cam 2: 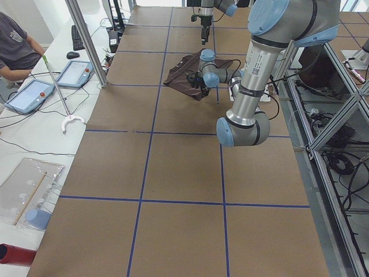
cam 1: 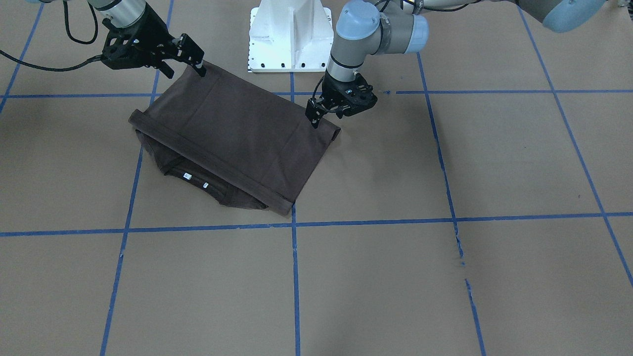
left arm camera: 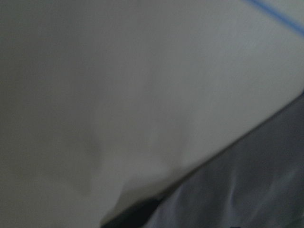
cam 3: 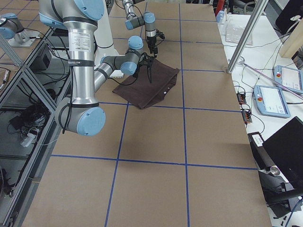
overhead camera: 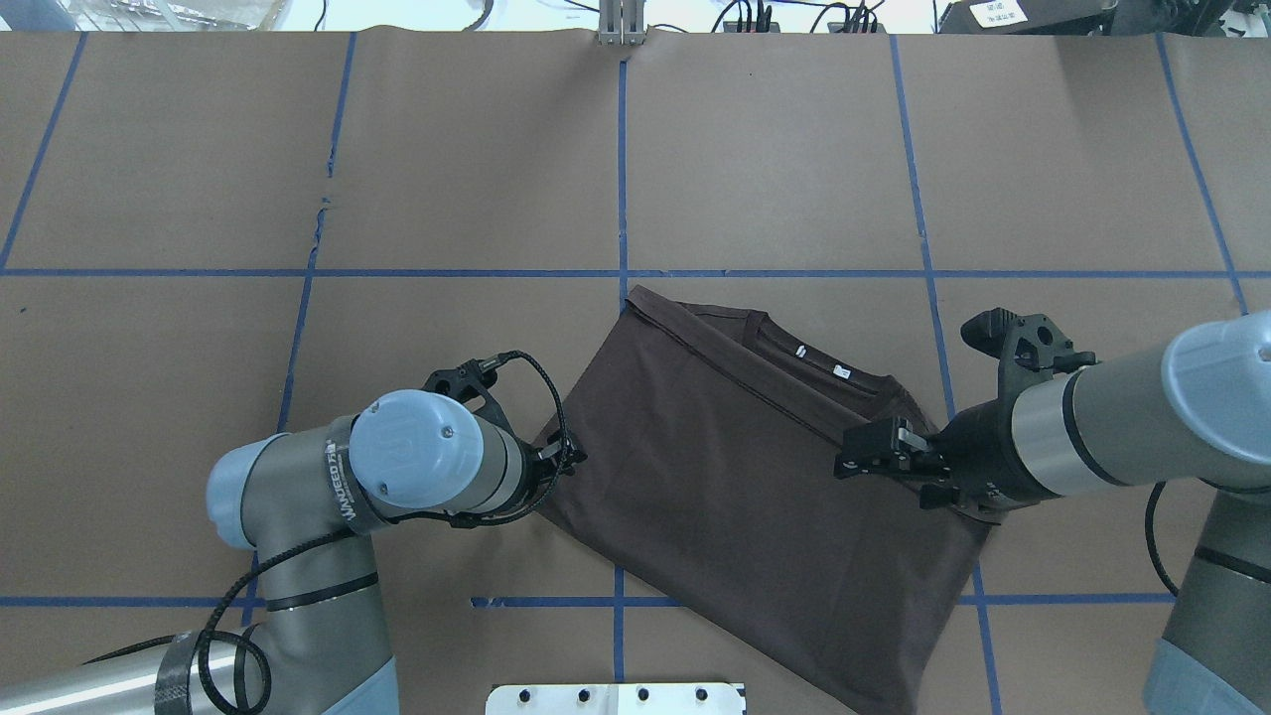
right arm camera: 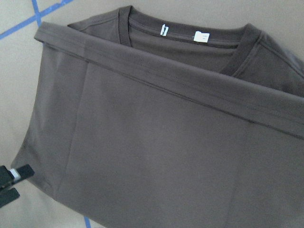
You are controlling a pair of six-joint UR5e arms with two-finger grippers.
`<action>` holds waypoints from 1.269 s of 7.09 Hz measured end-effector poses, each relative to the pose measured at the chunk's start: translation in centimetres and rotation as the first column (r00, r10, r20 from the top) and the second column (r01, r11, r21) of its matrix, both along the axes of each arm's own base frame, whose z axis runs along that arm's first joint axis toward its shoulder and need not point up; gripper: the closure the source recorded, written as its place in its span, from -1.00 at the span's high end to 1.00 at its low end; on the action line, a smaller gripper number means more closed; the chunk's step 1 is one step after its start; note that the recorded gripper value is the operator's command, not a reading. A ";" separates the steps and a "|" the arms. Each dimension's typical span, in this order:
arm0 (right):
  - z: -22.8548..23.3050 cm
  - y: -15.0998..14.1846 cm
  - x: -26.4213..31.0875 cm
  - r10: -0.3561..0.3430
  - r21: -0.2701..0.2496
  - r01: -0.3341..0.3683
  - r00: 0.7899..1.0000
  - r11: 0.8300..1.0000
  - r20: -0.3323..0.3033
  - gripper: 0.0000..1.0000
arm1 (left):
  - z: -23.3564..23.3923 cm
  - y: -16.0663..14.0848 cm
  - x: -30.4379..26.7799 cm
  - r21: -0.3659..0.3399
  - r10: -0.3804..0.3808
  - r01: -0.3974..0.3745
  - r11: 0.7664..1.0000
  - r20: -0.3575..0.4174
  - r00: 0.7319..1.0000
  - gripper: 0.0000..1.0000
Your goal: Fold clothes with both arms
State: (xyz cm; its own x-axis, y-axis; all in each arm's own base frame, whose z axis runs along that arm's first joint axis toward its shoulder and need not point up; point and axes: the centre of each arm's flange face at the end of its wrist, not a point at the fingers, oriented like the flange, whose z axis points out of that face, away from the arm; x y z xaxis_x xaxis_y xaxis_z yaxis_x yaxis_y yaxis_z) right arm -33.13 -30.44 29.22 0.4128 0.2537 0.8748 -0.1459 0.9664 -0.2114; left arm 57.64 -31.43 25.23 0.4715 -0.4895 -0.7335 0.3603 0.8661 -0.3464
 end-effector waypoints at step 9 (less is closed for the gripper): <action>0.0 -1.3 0.7 0.030 -0.002 -0.030 1.000 1.000 0.001 1.00 | 1.4 -6.1 -2.3 0.049 -0.085 0.083 0.995 0.051 0.995 -1.00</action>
